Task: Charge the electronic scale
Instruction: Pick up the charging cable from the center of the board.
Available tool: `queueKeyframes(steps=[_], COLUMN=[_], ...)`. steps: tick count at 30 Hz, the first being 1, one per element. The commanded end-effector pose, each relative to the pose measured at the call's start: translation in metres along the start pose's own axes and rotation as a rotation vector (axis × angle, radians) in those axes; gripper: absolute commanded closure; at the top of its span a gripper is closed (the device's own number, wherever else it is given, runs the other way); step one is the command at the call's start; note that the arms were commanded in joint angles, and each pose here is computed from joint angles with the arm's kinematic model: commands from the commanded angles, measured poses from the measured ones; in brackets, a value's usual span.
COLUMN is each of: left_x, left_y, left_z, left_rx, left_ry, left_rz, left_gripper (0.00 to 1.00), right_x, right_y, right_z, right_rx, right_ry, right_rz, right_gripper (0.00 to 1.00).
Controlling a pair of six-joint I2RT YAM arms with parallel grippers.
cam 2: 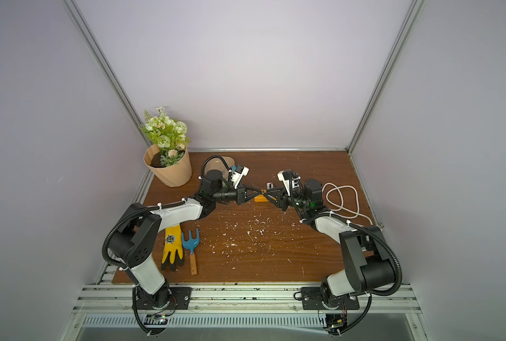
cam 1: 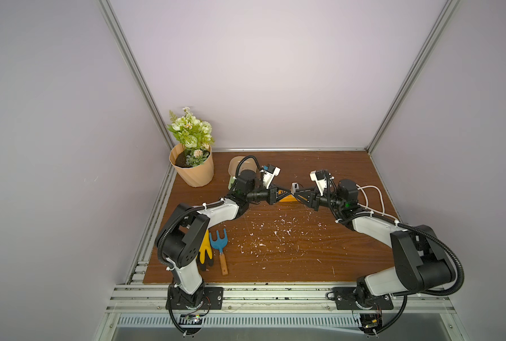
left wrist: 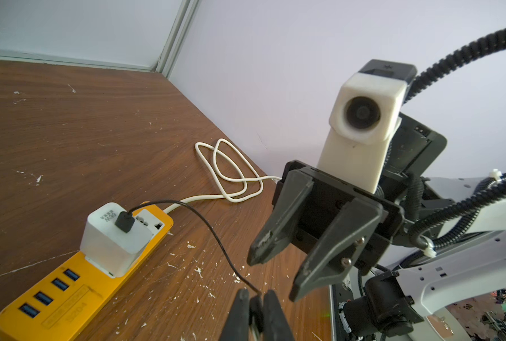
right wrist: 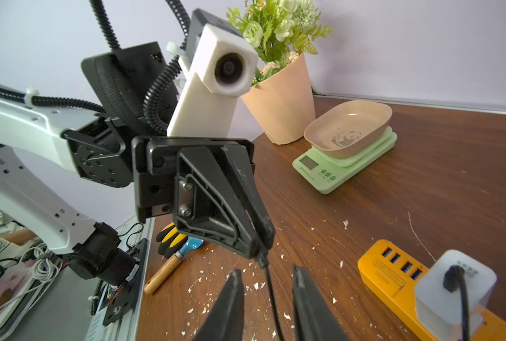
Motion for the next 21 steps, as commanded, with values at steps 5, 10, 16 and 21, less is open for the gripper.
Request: queueKeyframes(steps=[5,10,16,21], left_x=[0.005,0.006,0.008,0.009], left_y=[-0.018,-0.021,-0.026,-0.029], left_z=[0.001,0.002,0.003,0.004], left_rx=[-0.068,-0.082,-0.115,-0.127], left_ry=[0.003,0.002,0.001,0.002], left_rz=[-0.084,-0.093,-0.108,-0.116], left_gripper=[0.87,0.87,0.87,0.87], right_x=[0.008,0.01,0.011,0.014], right_y=[0.004,0.005,0.002,0.002], right_z=[-0.003,-0.004,-0.007,-0.008], right_rx=[0.123,0.142,0.157,0.174], right_ry=[-0.023,-0.022,-0.022,-0.031], right_rz=[0.095,0.121,0.125,0.132], right_gripper=[0.7,0.72,0.78,0.78])
Point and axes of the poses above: each gripper's point midway between its finger pads, its own z axis back along the fingers, its own y axis along the line the jaws close on, x = y × z, the point moved 8 cm from there along z, back along the fingers, and after that the axes turned 8 degrees about z, right-handed, at the moved point
